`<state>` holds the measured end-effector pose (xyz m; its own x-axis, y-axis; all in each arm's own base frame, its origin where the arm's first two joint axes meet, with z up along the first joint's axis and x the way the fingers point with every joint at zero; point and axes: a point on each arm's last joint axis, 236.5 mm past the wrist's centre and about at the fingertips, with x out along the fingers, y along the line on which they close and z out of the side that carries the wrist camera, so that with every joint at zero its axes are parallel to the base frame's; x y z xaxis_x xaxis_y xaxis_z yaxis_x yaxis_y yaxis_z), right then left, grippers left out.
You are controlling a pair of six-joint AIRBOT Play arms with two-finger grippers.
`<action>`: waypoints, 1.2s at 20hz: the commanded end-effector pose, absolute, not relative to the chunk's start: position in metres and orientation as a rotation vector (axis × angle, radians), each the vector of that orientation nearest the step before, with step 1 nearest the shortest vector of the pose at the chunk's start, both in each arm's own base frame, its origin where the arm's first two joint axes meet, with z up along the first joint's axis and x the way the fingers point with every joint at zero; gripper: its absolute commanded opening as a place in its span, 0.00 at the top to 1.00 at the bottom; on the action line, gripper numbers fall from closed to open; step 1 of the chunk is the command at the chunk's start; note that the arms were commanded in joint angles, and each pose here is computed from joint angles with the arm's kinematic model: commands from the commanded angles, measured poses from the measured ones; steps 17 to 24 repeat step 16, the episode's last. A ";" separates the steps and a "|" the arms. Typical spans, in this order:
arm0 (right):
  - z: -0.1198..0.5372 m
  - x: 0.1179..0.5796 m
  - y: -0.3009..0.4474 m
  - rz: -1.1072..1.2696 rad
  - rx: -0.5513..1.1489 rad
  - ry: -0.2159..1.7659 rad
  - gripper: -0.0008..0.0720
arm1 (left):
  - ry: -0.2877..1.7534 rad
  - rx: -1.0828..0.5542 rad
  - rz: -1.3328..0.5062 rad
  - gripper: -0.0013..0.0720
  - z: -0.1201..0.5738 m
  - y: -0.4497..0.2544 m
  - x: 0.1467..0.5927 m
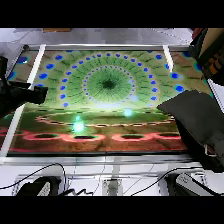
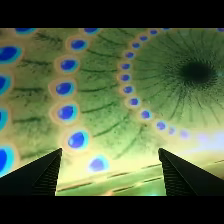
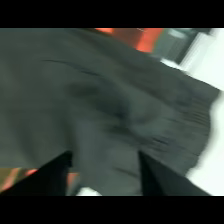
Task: Fold the clothes and pants, and hang the long-sleeved shirts on hangers.
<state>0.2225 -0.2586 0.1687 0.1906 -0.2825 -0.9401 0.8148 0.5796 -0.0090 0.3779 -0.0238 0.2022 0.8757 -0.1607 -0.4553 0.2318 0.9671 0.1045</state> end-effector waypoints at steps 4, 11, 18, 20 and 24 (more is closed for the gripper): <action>0.180 0.332 -0.156 -0.432 0.412 1.054 0.92 | 0.459 0.159 -0.206 0.03 0.203 -0.024 0.378; 0.207 0.413 -0.022 -0.100 0.121 0.880 0.96 | 0.459 0.159 -0.206 0.03 0.203 -0.024 0.378; 0.189 0.427 0.031 0.016 0.069 0.912 0.96 | 0.460 0.159 -0.205 0.03 0.203 -0.024 0.378; 0.189 0.427 0.031 0.016 0.069 0.912 0.96 | 0.460 0.159 -0.205 0.03 0.203 -0.024 0.378; 0.189 0.427 0.031 0.016 0.069 0.912 0.96 | 0.460 0.159 -0.205 0.03 0.203 -0.024 0.378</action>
